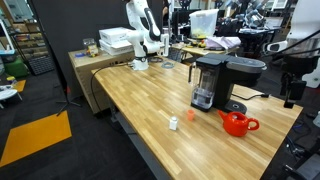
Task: Move the kettle to the left
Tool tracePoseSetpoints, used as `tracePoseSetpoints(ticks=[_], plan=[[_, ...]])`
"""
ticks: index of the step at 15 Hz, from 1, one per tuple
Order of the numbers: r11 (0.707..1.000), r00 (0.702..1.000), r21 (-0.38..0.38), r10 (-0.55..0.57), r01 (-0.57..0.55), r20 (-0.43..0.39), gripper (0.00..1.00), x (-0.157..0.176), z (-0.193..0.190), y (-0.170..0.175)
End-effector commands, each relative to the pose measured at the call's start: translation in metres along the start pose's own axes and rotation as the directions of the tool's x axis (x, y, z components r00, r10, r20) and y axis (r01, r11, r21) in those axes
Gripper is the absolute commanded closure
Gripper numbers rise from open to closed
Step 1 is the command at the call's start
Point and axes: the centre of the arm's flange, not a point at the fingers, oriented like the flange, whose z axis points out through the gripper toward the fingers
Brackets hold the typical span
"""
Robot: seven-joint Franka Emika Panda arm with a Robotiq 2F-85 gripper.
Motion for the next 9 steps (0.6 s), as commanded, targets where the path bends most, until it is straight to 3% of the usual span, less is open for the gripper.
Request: tracePoseSetpoints(ticks=[1,2,9], plan=[[0.999,0.999,0.025,0.023,-0.022,-0.037,0.0,0.006,0.02,0.002],[1.0,1.0,0.011,0.011,-0.011,-0.013,0.0,0.005,0.008,0.002],[1.0,1.0,0.016,0.016,-0.016,-0.019,0.0,0.01,0.014,0.003]])
